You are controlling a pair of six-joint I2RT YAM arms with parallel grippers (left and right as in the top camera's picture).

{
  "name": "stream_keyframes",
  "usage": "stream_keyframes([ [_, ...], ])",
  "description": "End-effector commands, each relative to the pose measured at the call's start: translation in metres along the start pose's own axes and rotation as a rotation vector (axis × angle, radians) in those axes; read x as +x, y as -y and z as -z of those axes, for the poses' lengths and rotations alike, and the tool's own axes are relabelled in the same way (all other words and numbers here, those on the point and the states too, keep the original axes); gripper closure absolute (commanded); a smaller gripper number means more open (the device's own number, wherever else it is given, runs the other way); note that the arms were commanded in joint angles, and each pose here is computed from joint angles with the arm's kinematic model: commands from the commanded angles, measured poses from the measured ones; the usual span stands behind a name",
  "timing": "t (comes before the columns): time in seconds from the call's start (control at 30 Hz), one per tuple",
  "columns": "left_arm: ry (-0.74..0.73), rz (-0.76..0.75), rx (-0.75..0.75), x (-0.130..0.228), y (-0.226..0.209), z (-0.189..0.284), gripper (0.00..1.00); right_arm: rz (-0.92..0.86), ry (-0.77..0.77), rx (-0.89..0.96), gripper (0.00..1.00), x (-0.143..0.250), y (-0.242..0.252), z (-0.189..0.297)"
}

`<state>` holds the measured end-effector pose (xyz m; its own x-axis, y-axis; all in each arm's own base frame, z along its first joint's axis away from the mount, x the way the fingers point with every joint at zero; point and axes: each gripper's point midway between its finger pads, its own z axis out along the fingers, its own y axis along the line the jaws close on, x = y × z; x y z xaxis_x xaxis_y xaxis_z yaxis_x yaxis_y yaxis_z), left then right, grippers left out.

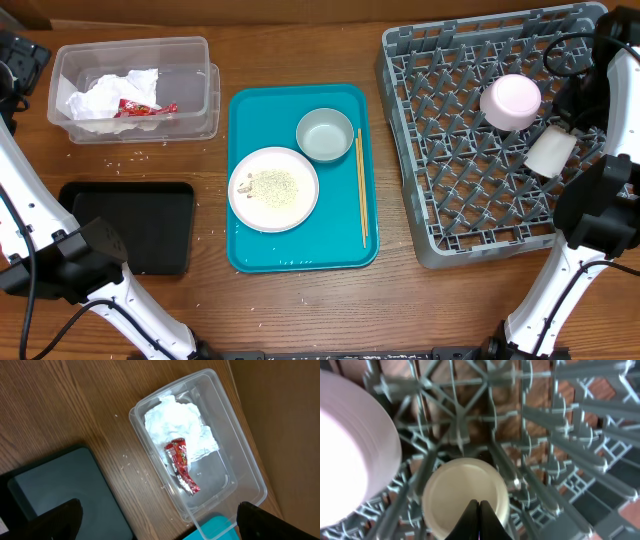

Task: Sort waste into correct bins and load items into the dishwasher
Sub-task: 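Reach the right gripper to the grey bowl on the teal tray and grasp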

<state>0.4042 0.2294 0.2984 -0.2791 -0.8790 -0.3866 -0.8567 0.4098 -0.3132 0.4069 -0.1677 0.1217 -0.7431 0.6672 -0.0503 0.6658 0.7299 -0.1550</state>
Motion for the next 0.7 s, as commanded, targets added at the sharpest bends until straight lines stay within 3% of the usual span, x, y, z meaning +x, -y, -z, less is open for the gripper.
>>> stream_keyframes([
  [0.0, 0.0, -0.025, -0.008, 0.001, 0.001, -0.003, 0.0, 0.006, -0.061, -0.008, 0.96, 0.013, 0.001, -0.002],
  [0.07, 0.001, -0.025, -0.008, 0.001, 0.001, -0.003, 0.0, 0.011, -0.085, -0.005, 0.96, 0.019, 0.003, -0.001],
  [0.13, 0.0, -0.025, -0.008, 0.001, 0.001, -0.003, 0.0, 0.035, -0.097, -0.112, 0.96, 0.026, -0.012, 0.012],
  [0.33, 0.001, -0.025, -0.008, 0.001, 0.001, -0.003, 0.0, -0.006, -0.002, -0.266, 0.96, 0.036, -0.017, 0.074],
  [0.5, 0.0, -0.026, -0.007, 0.001, 0.002, -0.003, 0.0, 0.035, 0.032, -0.549, 0.96, 0.066, -0.041, 0.144],
  [0.67, 0.0, -0.026, -0.008, 0.001, 0.001, -0.003, 0.0, 0.086, 0.062, -0.621, 0.96, 0.081, -0.06, 0.168],
])
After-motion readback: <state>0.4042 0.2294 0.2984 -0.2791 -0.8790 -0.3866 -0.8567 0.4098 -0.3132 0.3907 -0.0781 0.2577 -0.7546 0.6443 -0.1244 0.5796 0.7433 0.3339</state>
